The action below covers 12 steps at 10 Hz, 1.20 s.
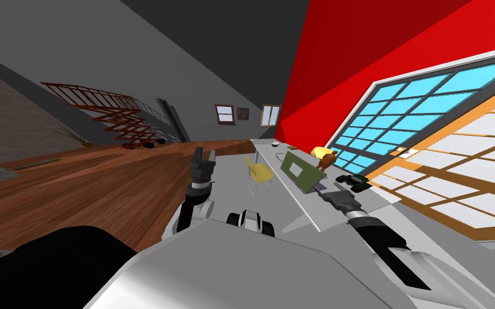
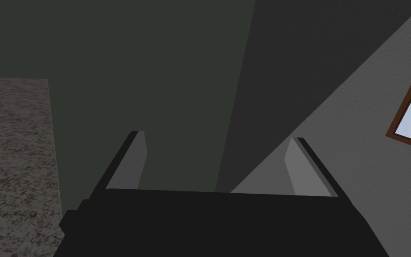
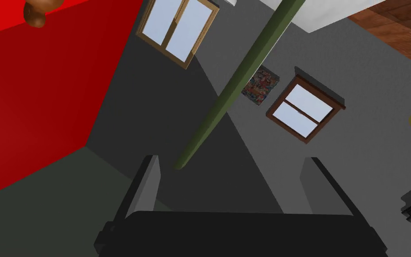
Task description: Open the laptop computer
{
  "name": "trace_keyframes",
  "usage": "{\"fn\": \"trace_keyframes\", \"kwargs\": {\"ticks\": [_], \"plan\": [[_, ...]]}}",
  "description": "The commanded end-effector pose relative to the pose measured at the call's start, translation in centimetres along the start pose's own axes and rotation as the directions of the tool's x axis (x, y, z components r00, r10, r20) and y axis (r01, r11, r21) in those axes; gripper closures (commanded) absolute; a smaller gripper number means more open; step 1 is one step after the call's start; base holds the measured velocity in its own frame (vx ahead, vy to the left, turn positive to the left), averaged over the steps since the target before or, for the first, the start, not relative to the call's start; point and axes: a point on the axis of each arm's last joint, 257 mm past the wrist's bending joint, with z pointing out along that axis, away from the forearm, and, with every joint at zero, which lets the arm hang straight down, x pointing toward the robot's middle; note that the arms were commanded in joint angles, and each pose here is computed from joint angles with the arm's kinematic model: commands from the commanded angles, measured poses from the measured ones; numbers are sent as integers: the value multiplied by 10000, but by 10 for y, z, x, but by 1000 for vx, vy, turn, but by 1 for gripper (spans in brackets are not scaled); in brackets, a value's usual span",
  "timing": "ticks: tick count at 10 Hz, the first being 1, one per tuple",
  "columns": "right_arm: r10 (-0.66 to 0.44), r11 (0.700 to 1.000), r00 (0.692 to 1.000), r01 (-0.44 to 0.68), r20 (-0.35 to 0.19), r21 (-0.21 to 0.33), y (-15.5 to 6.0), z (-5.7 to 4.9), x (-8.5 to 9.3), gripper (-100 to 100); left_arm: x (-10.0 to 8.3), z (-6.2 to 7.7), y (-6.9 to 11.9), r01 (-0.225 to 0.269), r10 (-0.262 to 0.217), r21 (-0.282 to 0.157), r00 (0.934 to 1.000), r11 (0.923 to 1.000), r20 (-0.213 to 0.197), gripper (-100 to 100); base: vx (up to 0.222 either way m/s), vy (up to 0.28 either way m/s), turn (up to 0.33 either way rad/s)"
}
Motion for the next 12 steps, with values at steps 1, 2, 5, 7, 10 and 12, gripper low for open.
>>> {"fn": "trace_keyframes", "kwargs": {"ticks": [1,2,5,7,10,12], "plan": [[-1292,9915,9913,1296,-270,132,-27,2,-2,-100,0,0,0,0,0,0,10000,10000,0,0,82,75,-13],[-1676,9856,9853,1682,-344,161,-34,3,-3,-100,0,0,0,0,0,1,10000,10000,0,0,72,67,-13],[-2687,9626,9619,2700,-513,207,-54,5,-7,-100,0,0,0,0,0,0,10000,10000,0,0,67,63,-13],[-2544,9666,9659,2556,-491,202,-52,4,-5,-100,0,0,0,0,0,1,10000,10000,-1,0,16,14,0],[-1864,9823,9803,1871,-657,43,-59,4,0,100,0,0,0,0,0,1,10000,10000,-1,0,7,-29,25],[-1455,9893,9865,1457,-757,-32,-61,4,2,100,0,0,0,0,0,1,10000,10000,-1,0,-2,-31,28]]}}
